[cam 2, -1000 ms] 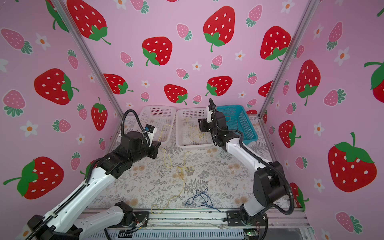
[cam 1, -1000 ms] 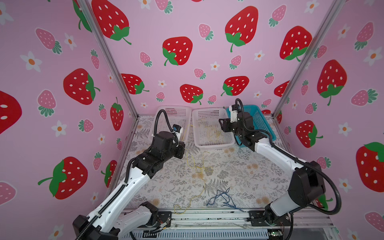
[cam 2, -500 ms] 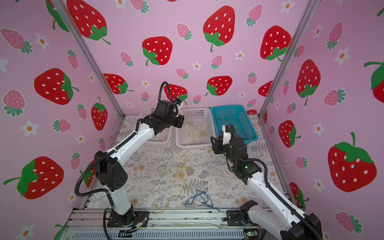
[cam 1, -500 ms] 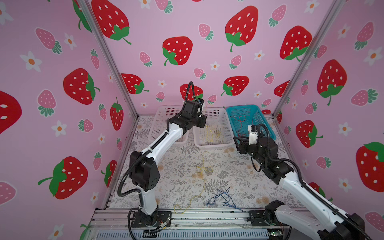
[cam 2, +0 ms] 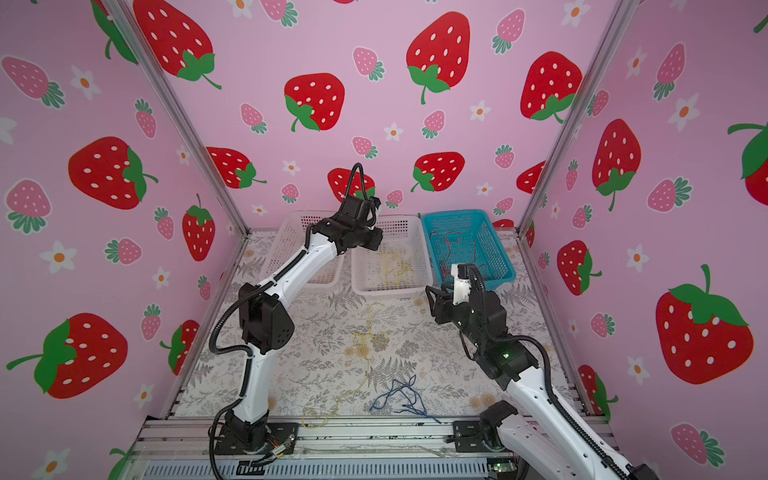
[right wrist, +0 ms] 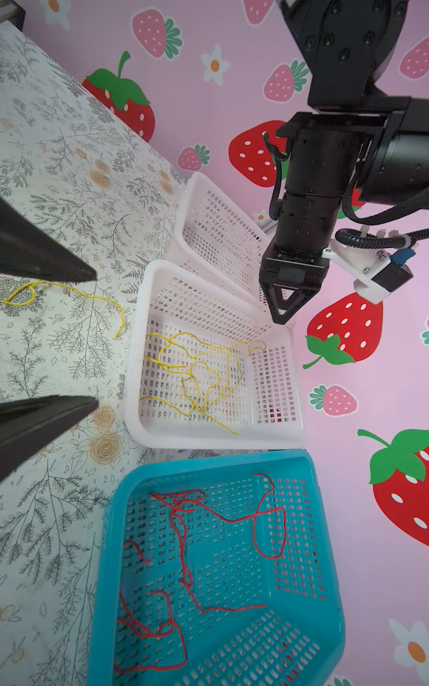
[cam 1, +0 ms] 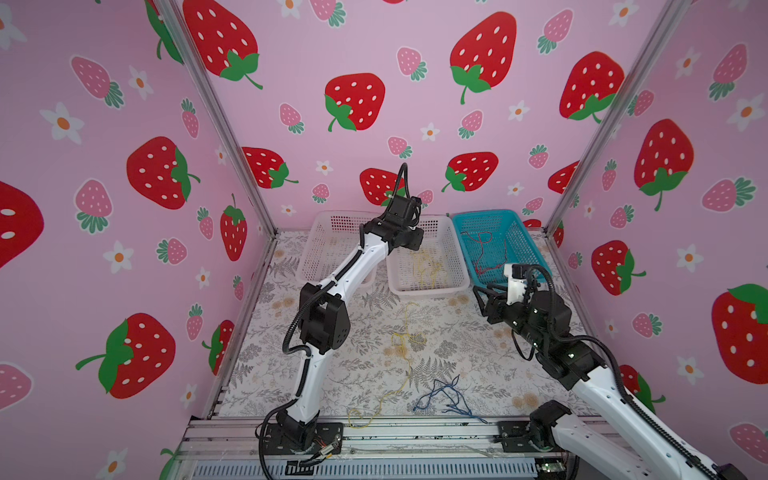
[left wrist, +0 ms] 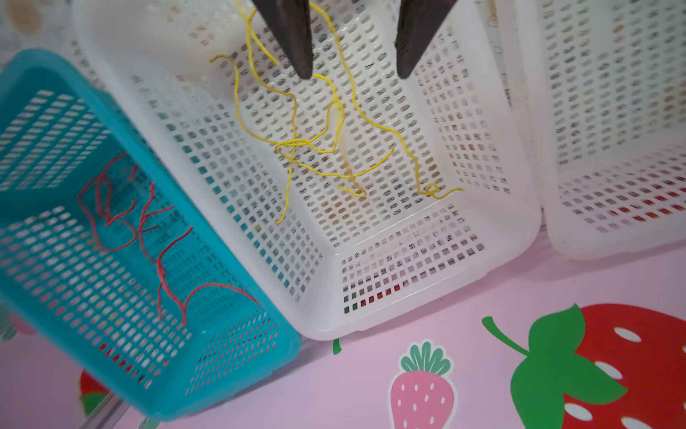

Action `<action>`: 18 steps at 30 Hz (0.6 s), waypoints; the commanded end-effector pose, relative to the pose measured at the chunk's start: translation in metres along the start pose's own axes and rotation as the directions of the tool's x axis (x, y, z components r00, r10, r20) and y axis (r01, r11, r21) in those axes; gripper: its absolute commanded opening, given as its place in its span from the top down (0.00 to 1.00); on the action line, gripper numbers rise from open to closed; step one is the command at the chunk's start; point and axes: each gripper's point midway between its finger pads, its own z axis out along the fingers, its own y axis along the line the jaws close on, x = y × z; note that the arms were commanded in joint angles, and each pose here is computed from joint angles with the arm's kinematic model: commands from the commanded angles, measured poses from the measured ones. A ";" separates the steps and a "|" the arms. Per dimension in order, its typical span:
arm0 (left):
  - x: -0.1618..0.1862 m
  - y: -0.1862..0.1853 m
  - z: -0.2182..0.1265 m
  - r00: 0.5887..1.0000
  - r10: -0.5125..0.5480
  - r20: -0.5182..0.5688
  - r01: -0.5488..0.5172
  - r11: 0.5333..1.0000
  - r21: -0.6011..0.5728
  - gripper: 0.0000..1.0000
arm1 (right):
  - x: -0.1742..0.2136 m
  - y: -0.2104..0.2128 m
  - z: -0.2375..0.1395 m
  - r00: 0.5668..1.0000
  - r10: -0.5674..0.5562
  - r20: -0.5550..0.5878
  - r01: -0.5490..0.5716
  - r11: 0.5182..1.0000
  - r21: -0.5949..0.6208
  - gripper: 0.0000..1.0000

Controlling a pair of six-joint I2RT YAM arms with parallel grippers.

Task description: Untangle the cables

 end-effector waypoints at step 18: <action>0.051 0.027 -0.227 0.951 -0.095 0.294 0.121 0.990 -0.071 0.01 | 0.150 0.090 0.046 0.934 -0.075 -0.349 -0.006 0.975 -0.224 0.49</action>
